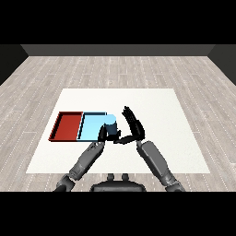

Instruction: Pick the blue can and put it in the blue box

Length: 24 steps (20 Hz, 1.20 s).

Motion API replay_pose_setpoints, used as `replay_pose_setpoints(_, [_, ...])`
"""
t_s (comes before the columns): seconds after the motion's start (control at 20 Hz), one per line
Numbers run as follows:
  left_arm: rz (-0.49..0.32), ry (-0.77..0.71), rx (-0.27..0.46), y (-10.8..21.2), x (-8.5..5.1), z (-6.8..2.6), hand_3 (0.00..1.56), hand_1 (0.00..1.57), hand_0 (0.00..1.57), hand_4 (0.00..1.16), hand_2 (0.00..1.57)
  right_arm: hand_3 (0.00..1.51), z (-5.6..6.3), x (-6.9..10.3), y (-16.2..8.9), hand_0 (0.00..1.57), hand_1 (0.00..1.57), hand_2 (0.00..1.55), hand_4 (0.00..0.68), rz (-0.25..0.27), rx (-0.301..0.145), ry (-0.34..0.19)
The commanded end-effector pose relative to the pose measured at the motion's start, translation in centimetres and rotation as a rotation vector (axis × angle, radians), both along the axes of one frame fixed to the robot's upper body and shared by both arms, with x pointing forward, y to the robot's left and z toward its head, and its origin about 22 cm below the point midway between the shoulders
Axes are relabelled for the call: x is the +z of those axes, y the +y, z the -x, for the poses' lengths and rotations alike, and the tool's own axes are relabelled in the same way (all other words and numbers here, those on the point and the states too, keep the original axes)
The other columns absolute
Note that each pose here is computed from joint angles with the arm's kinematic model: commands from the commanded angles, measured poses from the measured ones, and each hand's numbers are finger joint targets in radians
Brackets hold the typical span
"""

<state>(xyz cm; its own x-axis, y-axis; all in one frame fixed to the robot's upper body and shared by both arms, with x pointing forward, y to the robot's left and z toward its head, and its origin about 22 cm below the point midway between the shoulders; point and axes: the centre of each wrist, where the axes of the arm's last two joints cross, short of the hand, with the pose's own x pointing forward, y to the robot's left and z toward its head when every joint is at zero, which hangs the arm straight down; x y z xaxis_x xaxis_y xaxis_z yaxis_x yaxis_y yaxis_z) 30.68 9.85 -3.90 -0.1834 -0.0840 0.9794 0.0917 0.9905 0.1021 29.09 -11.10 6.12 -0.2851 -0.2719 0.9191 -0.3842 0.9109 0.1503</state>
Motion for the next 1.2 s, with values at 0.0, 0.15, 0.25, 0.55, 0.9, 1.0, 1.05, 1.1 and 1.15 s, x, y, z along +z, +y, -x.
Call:
replay_pose_setpoints(0.0, [-0.015,0.001,0.035,1.5,0.3,0.09,1.49,1.57,1.57,1.13,1.57,0.00,1.0,0.7,-2.7,0.00,0.00,0.00,0.000,-0.008,-0.033,-0.022])
replay_pose_setpoints(0.15, [-0.052,-0.004,0.031,0.9,-0.5,-0.40,1.49,1.57,1.57,1.13,1.57,0.00,4.4,1.0,-4.5,0.00,0.00,0.00,0.000,-0.033,-0.092,-0.036])
replay_pose_setpoints(0.25, [-0.067,0.005,0.064,2.7,0.8,-2.19,1.49,1.57,1.57,1.13,1.57,0.00,2.1,2.2,-7.0,0.00,0.00,0.00,0.000,-0.068,-0.117,-0.060])
replay_pose_setpoints(0.55, [-0.102,0.060,0.113,6.2,-0.6,-1.44,1.51,1.57,1.57,1.13,1.57,0.00,5.2,2.0,-11.9,0.00,0.00,0.00,0.000,-0.100,-0.225,-0.103])
replay_pose_setpoints(0.9, [-0.166,0.214,0.307,14.1,0.0,-4.92,1.50,1.57,1.57,1.11,1.57,0.00,5.0,1.1,-12.6,0.00,0.00,0.00,0.000,-0.090,-0.307,-0.049])
replay_pose_setpoints(1.0, [-0.215,0.256,0.351,16.6,-1.1,-3.88,1.51,1.57,1.57,1.08,1.57,0.00,6.0,0.8,-12.8,0.00,0.00,0.00,0.000,-0.083,-0.310,-0.058])
replay_pose_setpoints(1.05, [-0.186,0.290,0.355,16.5,-0.6,-5.36,1.50,1.57,1.57,1.09,1.57,0.00,4.8,1.3,-13.2,0.00,0.00,0.00,0.000,-0.086,-0.318,-0.052])
replay_pose_setpoints(1.1, [-0.220,0.295,0.374,16.9,-0.5,-5.82,1.51,1.57,1.57,1.09,1.57,0.00,4.4,0.1,-13.3,0.00,0.00,0.00,0.000,-0.078,-0.323,-0.058])
replay_pose_setpoints(1.15, [-0.232,0.316,0.393,16.5,-0.2,-6.41,1.52,1.57,1.57,1.07,1.57,0.00,4.7,3.2,-13.3,0.00,0.00,0.00,0.000,-0.081,-0.313,-0.072])
